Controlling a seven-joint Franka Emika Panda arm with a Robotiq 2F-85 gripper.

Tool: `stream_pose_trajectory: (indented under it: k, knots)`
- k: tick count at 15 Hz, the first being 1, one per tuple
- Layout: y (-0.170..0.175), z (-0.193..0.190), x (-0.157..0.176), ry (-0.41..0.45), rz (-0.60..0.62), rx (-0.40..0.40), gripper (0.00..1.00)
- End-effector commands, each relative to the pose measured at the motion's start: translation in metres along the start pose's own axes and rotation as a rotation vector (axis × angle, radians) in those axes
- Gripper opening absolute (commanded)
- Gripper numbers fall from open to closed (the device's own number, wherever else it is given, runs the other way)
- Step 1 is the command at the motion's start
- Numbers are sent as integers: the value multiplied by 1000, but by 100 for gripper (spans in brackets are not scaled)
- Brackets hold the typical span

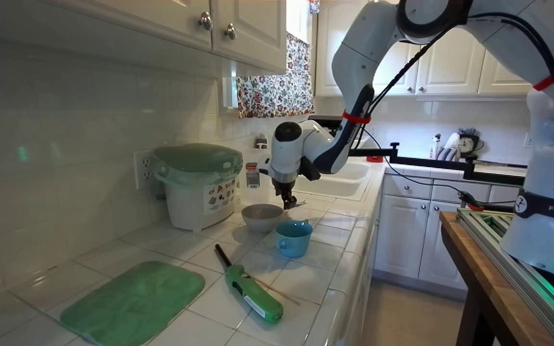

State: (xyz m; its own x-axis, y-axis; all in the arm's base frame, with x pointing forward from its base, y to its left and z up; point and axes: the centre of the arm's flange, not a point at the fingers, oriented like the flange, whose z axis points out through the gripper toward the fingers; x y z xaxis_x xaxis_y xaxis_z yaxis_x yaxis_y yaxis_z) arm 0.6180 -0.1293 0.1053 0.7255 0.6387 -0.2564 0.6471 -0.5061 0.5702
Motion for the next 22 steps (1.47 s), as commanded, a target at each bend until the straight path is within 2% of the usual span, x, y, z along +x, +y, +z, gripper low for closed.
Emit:
stream_pose_trajectory:
  k: [1,2,3,5,9,10,11,14,16,22]
  knots:
    - [2,8,2,13,-11,-24,36]
    - [2,8,2,12,-12,-24,30]
    - [1,9,1,10,-12,-21,41]
    - [0,11,0,7,-11,-19,45]
    - [-1,15,-4,1,-11,-15,42]
    - [-2,16,-4,1,-10,-14,37]
    - [-2,16,-5,1,-8,-13,37]
    - [-3,17,-5,2,-9,-12,11]
    - [-3,18,-6,2,-9,-11,0]
    - [-3,14,-6,-1,-9,-17,1]
